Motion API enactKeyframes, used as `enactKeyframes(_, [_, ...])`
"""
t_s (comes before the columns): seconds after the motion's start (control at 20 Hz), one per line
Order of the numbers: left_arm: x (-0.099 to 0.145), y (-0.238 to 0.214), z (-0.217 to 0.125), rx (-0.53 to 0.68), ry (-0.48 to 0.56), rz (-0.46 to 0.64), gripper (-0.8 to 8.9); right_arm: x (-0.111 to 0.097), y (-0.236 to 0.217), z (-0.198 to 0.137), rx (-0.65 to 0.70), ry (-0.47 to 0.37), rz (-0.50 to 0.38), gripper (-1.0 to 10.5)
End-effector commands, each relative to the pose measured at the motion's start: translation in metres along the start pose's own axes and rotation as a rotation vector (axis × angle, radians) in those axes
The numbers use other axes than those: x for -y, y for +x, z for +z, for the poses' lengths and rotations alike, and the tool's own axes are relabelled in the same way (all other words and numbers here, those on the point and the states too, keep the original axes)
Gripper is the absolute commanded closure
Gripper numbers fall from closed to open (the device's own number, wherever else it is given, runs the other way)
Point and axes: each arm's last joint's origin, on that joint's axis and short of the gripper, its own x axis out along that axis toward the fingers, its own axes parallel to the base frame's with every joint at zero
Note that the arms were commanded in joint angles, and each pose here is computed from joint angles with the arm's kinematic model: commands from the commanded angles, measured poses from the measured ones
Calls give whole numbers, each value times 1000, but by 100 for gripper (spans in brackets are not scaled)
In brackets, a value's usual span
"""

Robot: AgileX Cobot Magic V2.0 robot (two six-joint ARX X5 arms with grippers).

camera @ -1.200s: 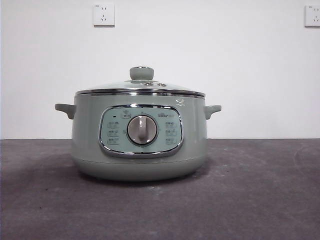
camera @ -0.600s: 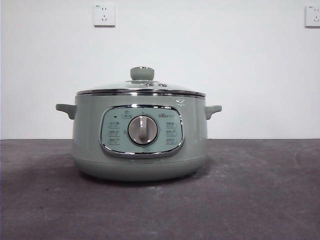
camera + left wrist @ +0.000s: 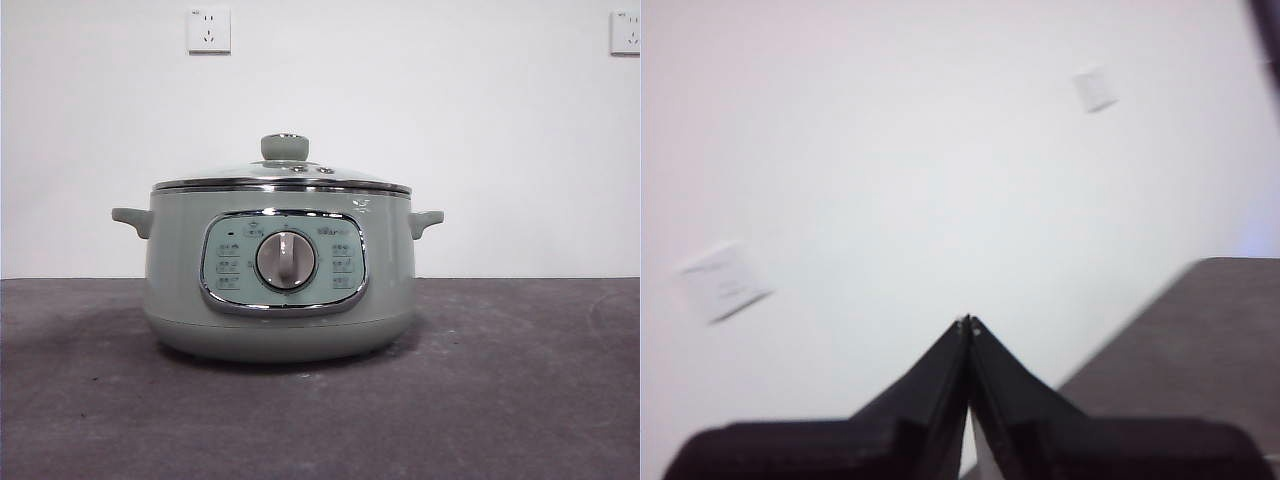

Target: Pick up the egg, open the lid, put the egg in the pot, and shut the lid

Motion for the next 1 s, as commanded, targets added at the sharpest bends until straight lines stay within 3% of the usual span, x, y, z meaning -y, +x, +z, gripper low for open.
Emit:
enactKeyframes(0.05, [14,-19,-45,-45,-19,131,817,0,0,-2,-15,8,1,945])
enactKeyframes(0.3, [51,-59,-136,-159,-117,342,817,0,-1,-3,-14,8,1,945])
enactKeyframes(0.6, [94,-85,-227,-284,-221,384,817,0,-1,-3,-14,8,1,945])
enactKeyframes(1.0, [121,-100,-282,-345,-238,416,817,0,-1,-3,-14,8,1,945])
